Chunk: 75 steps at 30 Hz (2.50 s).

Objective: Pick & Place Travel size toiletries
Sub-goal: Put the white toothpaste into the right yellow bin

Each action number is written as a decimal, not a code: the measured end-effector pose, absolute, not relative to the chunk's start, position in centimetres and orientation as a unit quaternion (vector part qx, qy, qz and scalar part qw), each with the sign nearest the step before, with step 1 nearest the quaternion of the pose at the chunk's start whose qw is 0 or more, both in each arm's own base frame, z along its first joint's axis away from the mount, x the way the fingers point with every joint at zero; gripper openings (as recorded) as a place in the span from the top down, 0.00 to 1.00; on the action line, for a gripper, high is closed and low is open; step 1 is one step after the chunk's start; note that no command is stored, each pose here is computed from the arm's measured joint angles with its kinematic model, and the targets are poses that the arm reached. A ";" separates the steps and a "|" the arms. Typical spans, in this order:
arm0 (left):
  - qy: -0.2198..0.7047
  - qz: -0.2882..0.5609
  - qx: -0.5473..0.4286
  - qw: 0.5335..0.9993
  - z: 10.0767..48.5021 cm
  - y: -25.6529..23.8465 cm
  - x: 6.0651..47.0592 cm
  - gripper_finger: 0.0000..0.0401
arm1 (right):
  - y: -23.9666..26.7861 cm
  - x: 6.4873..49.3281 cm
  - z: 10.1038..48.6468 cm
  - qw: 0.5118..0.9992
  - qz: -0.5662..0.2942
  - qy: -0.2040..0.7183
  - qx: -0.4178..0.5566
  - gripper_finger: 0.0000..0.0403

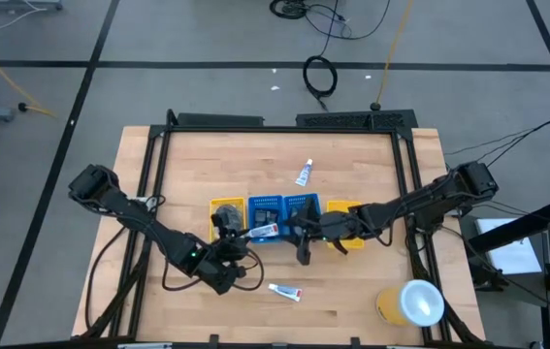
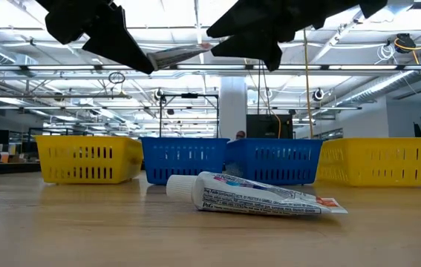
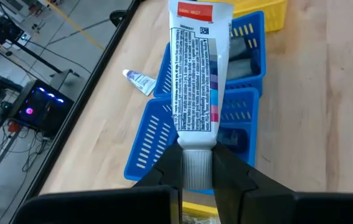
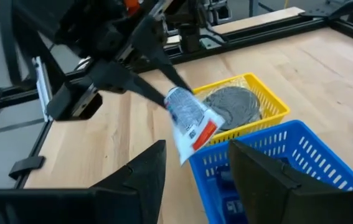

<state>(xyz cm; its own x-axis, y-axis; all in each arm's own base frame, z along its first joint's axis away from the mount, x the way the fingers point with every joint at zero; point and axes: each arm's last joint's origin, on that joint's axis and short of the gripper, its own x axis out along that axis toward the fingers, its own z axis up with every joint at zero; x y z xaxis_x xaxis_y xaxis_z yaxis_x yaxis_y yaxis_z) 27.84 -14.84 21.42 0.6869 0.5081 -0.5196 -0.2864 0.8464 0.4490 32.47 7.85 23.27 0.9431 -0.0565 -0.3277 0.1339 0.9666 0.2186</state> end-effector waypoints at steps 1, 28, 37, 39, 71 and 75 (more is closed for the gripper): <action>0.329 0.220 0.168 0.903 21.4 -14.8 27.8 0.90 | 7.7 32.5 23.3 0.978 -0.051 0.161 0.123 0.60; 0.323 0.226 0.170 0.903 21.5 -14.8 27.9 0.90 | 7.0 33.3 22.7 0.983 0.000 0.158 0.096 0.99; 0.331 0.215 0.164 0.904 21.4 -14.9 27.9 0.70 | 7.0 33.2 22.3 0.980 -0.002 0.178 0.084 1.00; 0.332 0.213 0.162 0.904 21.4 -14.9 27.9 0.67 | 7.0 33.1 22.4 0.980 -0.008 0.183 0.080 1.00; 0.333 0.217 0.152 0.905 21.3 -14.8 27.8 0.51 | 4.4 16.6 27.6 0.860 -0.205 0.432 0.180 1.00; 0.334 0.219 0.151 0.904 21.3 -14.7 27.9 0.51 | 4.6 16.3 27.2 0.841 -0.213 0.458 0.194 1.00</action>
